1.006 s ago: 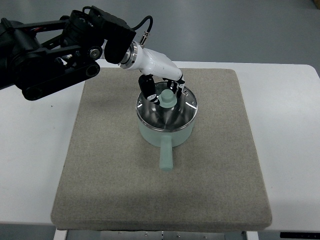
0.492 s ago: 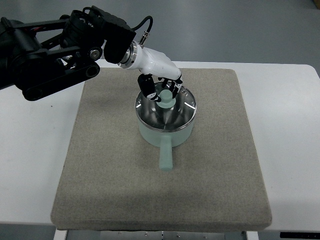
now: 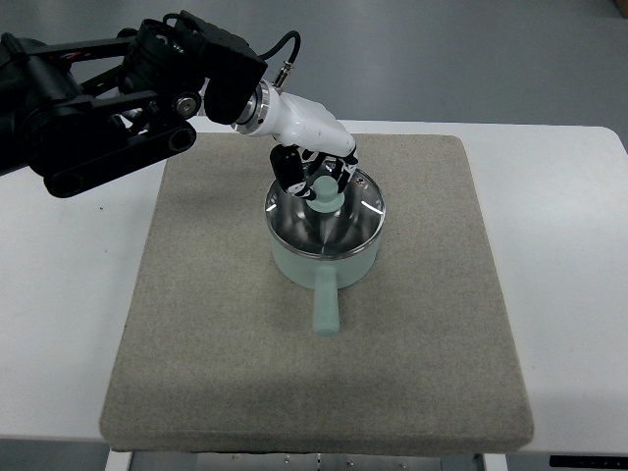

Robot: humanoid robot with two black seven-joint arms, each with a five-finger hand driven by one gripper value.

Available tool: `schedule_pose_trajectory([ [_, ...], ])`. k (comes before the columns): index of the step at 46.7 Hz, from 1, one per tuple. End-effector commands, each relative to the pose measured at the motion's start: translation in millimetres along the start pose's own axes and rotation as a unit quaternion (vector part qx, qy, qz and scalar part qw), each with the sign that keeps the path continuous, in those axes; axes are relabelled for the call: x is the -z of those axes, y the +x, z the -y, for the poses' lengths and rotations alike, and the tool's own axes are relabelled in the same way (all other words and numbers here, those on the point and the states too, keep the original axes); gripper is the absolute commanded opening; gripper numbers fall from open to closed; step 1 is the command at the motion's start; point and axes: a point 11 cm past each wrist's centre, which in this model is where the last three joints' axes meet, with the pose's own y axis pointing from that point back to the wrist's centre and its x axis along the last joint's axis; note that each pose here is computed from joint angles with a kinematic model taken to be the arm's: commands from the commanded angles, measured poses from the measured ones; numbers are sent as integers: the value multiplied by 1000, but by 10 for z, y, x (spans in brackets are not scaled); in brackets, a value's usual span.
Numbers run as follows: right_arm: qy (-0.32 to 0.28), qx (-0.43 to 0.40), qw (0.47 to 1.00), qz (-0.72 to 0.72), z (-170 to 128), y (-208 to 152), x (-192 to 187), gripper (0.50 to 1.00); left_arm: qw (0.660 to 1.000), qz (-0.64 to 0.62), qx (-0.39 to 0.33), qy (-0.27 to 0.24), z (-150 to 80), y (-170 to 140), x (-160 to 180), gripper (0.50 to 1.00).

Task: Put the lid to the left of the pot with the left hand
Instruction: 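Lower the left hand and pinch the mint-green lid knob, then lift the glass lid off the saucepan with the left hand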

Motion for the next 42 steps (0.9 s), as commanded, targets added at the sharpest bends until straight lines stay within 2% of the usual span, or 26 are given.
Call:
schedule_pose_trajectory([
  [1,-1,0,1000,0,0,-1,-1,921,1000,4,-1,2,-5,11,2,500],
  [28,0,0,1000,0,0,-1,0,921,1000,15,-17,3,-71,171,-30,500],
  [34,0,-1,1000,0,0,1,0,921,999,21,-25,8,-128,256,-13,500],
  [42,-1,-1,1000,0,0,1,-1,921,999,19,-33,34,-296,287,175,500],
])
